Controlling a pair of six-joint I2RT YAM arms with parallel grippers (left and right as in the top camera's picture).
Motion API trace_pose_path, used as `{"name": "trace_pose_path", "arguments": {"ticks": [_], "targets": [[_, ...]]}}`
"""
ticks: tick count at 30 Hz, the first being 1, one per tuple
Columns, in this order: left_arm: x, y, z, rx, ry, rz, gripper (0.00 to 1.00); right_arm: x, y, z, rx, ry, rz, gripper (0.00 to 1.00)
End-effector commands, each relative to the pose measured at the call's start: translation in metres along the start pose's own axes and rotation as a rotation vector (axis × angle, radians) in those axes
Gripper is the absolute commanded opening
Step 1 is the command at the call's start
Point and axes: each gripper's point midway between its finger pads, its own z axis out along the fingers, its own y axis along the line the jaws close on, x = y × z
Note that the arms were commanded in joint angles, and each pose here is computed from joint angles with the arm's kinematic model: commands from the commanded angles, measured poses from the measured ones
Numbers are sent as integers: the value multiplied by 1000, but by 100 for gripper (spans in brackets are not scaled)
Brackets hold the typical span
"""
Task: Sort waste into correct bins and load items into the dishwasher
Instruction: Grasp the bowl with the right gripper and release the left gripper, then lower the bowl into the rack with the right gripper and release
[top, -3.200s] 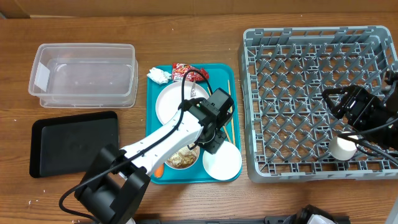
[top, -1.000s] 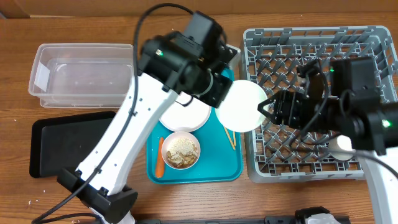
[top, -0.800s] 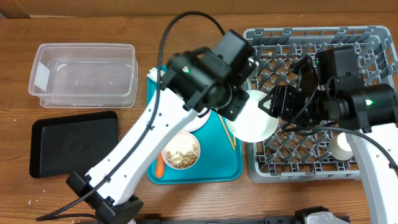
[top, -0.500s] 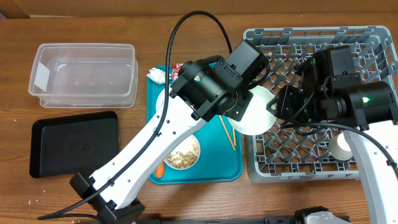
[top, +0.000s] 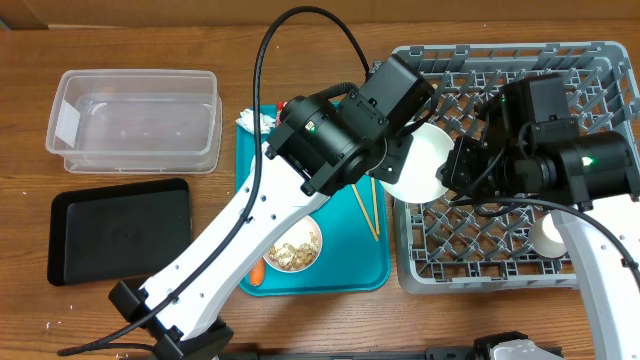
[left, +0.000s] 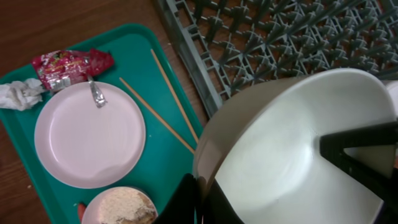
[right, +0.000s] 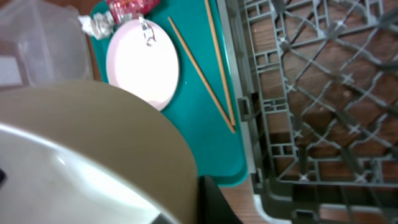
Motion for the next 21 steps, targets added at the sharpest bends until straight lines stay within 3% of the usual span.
{"name": "trace_pose_path", "arguments": {"ticks": [1,2,3,4,8,14,21], "targets": [[-10,-3,-18,24,-51,-16,31,-13,-11,-6,61,-65,16,4],[-10,-1,-18,15,-53,0,53,-16,-13,-7,71,-79,17,4],[-10,4,-18,-6,-55,13,88,-20,-17,-10,85,-100,25,4],[-10,9,-19,-22,-54,20,100,-25,-21,-12,98,-119,32,4],[-12,28,-36,-52,-50,38,100,-50,-58,-32,251,-244,93,4],[-26,71,-96,-94,-145,-57,100,-88,-163,-114,811,-621,326,4],[-29,98,-163,-102,-313,-117,100,-108,-187,-187,1130,-936,406,4]]}}
